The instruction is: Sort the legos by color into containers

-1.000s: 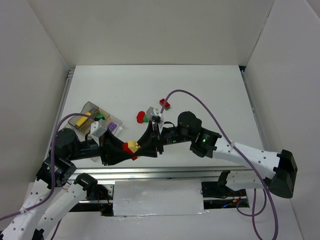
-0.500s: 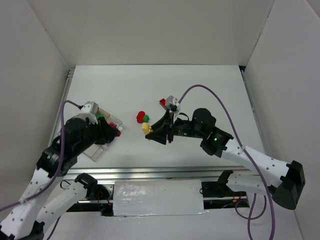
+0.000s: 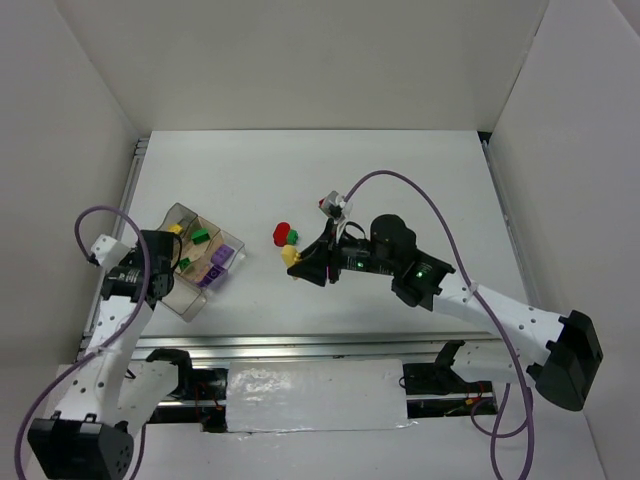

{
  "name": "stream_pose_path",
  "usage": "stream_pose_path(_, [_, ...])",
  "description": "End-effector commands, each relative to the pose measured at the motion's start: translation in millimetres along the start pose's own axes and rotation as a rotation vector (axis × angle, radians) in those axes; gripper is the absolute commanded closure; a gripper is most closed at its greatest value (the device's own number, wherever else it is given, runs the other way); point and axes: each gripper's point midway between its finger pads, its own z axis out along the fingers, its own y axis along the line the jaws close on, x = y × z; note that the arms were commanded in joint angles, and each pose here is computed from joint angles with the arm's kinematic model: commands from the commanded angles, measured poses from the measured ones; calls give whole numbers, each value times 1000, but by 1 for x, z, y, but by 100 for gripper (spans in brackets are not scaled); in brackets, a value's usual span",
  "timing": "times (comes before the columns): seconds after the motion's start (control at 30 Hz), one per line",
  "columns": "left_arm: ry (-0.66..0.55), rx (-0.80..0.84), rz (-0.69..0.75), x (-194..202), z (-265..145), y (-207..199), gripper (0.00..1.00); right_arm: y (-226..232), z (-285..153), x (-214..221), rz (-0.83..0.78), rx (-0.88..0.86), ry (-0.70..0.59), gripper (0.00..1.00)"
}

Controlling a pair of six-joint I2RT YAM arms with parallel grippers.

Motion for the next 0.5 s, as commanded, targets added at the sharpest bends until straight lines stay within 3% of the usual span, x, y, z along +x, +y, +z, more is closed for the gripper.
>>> stream_pose_path(0.0, [57, 20, 8, 12, 33, -12, 100, 6, 4, -11, 8, -30, -24, 100])
stream_pose_path(0.17, [104, 45, 52, 25, 49, -24, 100, 7, 8, -9, 20, -45, -11, 100])
stream_pose_path(0.27, [110, 41, 44, 27, 55, -23, 91, 5, 13, -7, 28, -45, 4, 100])
stream_pose_path(0.33, [129, 54, 37, 31, 60, -24, 80, 3, 18, -3, 41, -51, 14, 100])
stream_pose_path(0.37, [133, 54, 33, 32, 62, -24, 80, 3, 18, -4, 39, -53, 11, 100])
stream_pose_path(0.47, [152, 26, 27, 37, 67, -20, 63, 2, 21, -1, 46, -62, 12, 100])
